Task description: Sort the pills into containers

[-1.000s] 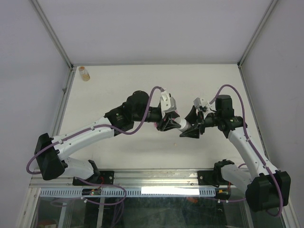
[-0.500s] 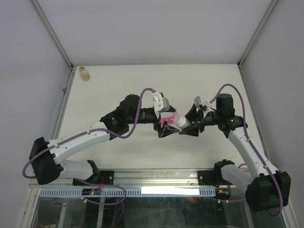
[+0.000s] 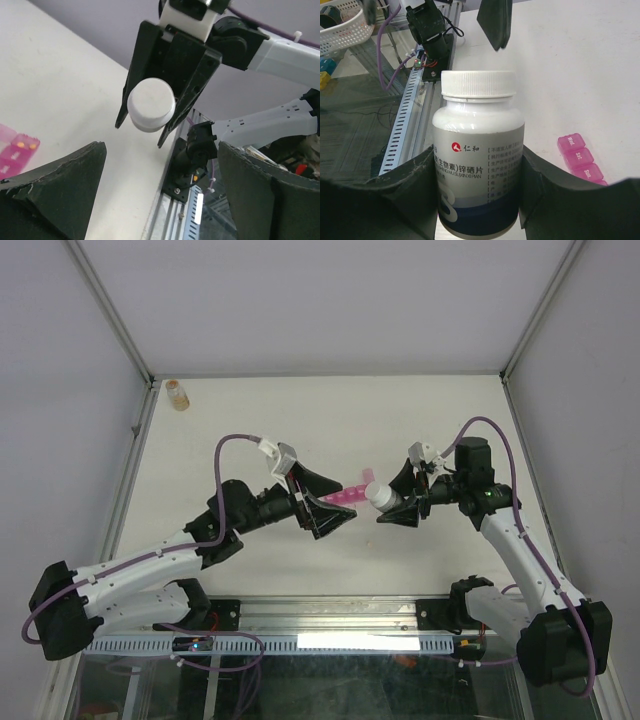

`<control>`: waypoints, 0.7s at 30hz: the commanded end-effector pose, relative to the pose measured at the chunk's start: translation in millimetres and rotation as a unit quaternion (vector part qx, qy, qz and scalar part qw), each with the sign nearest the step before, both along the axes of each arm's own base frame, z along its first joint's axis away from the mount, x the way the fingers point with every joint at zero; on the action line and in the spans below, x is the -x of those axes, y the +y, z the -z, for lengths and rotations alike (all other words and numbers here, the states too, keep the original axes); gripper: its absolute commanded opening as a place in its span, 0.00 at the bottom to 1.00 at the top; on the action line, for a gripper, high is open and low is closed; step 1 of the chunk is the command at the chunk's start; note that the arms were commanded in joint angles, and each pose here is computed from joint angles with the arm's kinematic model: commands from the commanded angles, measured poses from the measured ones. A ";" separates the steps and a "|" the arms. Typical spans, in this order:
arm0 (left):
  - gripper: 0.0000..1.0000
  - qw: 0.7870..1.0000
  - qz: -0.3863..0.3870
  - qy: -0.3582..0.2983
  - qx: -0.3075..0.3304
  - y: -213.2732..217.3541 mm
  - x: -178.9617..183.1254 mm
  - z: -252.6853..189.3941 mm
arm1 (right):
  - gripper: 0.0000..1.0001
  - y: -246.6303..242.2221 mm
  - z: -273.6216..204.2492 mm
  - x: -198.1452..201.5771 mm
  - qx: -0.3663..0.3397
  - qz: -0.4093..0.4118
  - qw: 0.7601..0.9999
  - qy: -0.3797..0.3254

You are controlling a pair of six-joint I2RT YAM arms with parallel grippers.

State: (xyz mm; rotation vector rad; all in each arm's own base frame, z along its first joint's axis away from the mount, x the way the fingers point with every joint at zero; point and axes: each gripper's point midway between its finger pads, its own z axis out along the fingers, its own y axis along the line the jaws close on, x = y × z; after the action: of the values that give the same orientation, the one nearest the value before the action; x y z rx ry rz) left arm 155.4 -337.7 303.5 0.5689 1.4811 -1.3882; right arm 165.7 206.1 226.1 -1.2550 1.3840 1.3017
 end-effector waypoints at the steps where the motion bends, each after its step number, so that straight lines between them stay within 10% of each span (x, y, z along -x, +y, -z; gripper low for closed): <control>1: 0.95 0.996 -0.019 0.058 0.072 0.9 -5.7 -25.0 | 0.00 0.0 -15.2 -7.3 -0.008 0.002 0.999 -0.040; 9: 0.91 0.991 -0.103 0.083 -0.008 -9.2 -24.1 -3.5 | 0.00 -0.4 -14.7 -8.4 -0.006 0.004 0.999 -0.041; 21: 0.99 0.992 -0.054 0.077 0.084 -10.2 -13.5 -34.5 | 0.00 -0.6 -13.8 -8.5 -0.006 0.004 0.999 -0.040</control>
State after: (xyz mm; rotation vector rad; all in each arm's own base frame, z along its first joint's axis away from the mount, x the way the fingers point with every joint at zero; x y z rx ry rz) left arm 171.6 -350.0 303.1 0.3156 1.5797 -1.3795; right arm 167.6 205.3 225.0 -1.2534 1.3872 1.2903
